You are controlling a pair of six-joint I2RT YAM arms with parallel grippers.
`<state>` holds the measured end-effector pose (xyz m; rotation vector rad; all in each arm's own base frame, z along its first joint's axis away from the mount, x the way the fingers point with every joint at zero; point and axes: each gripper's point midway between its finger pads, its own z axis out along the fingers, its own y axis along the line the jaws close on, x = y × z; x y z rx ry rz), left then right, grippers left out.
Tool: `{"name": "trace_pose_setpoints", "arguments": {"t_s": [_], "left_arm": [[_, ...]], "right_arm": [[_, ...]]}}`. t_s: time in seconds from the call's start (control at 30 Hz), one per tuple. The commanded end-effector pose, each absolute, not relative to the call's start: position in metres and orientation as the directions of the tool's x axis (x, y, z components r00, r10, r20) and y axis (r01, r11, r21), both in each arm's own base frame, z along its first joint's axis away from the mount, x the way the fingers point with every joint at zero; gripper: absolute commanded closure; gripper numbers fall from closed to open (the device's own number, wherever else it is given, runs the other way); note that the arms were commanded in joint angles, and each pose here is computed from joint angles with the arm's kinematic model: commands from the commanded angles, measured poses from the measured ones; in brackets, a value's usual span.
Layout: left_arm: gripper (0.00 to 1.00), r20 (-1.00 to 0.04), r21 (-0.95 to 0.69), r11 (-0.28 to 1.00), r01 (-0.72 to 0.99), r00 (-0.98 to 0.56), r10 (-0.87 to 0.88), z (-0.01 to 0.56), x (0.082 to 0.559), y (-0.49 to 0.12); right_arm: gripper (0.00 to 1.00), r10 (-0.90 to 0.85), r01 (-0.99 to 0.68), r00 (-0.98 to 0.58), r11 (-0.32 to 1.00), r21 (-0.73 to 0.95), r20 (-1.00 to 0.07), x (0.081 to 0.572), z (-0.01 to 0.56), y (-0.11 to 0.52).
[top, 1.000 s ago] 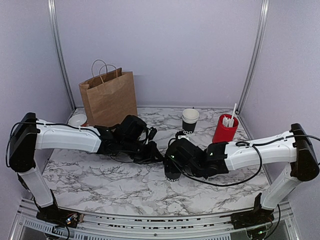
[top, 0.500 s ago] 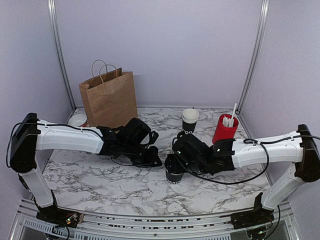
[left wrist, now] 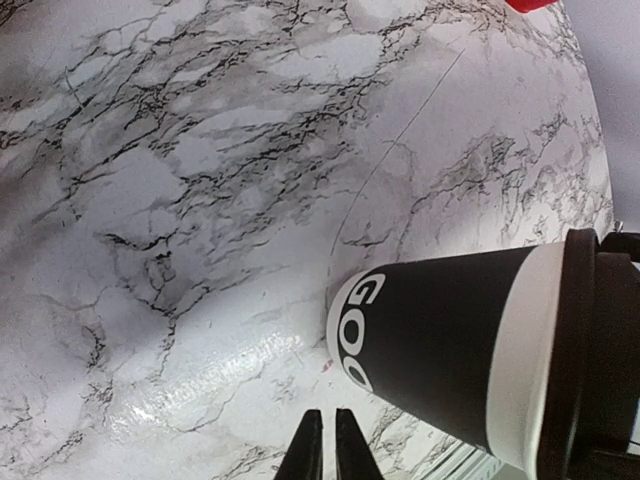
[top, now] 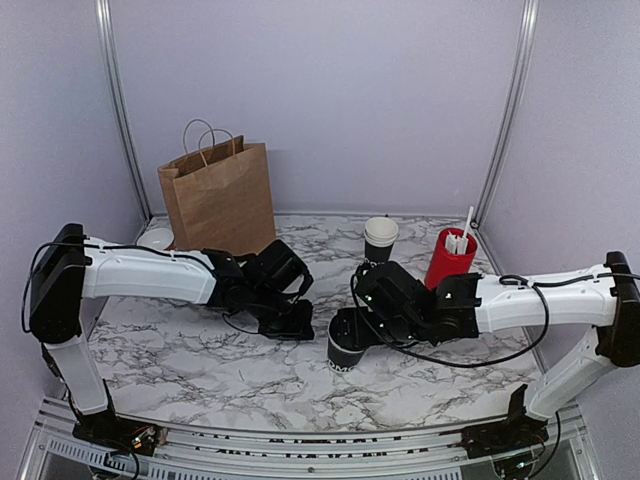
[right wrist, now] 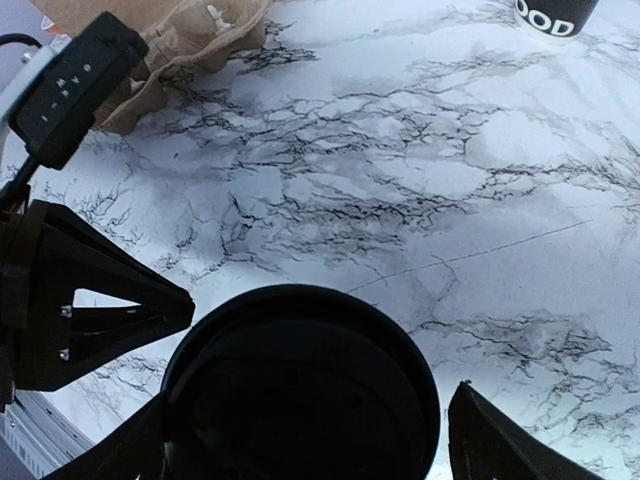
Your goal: Pack the takeout coffee
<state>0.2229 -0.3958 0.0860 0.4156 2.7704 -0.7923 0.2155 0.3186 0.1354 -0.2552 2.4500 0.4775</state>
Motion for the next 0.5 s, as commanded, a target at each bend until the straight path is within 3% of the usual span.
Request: {"name": "trace_pose_setpoints", "arguments": {"t_s": [0.0,0.47], "left_arm": [[0.93,-0.326,-0.476,0.807,0.35,-0.922,0.207,0.105,0.226,-0.394],[0.93,-0.344,-0.472,0.807,0.355,-0.917,0.202,0.112,0.224,-0.382]], "right_arm": [[0.11,-0.11,-0.291,-0.787,0.933,0.209,-0.607,0.221,0.122,0.317],[0.11,-0.186,-0.297,-0.739,0.953,0.065,-0.648,0.22,0.144,0.322]]}}
